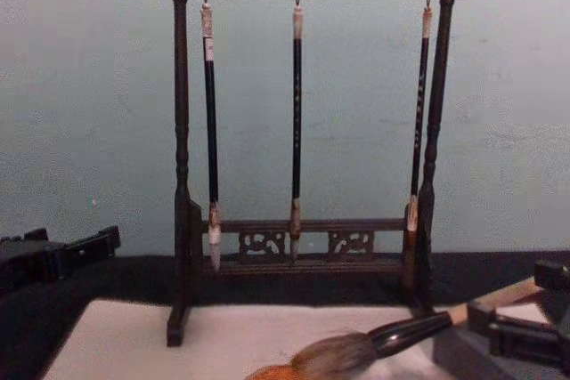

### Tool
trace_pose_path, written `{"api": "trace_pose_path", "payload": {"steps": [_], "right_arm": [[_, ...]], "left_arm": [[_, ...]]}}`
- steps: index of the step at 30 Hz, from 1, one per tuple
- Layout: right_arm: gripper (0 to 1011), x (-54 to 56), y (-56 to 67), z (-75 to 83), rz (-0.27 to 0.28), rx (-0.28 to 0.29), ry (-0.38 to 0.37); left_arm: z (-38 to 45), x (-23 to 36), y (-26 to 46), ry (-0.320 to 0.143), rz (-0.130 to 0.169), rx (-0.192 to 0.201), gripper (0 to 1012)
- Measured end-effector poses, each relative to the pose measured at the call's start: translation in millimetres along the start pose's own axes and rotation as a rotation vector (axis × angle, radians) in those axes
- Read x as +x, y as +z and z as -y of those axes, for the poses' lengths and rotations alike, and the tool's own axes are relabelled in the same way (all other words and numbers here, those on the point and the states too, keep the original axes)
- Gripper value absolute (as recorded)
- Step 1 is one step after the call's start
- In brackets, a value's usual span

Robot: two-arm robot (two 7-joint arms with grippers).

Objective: Pick up the brush from the inkstone, write on the paper, then place the brush back to its original position.

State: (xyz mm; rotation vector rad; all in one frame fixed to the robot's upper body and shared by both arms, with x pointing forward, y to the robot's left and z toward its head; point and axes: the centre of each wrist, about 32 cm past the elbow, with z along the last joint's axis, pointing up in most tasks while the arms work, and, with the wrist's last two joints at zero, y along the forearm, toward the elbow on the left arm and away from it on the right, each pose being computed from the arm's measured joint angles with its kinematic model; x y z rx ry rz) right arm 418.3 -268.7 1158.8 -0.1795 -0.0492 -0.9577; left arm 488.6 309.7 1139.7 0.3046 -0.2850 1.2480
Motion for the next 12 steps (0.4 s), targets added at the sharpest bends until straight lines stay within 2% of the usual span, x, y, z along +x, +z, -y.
{"api": "trace_pose_path", "payload": {"steps": [12], "right_arm": [[1002,0.5,0.1,0.0,-0.004,0.001,-0.002]], "left_arm": [[0.0,0.0,0.0,0.000,0.000,0.000,1002]]}}
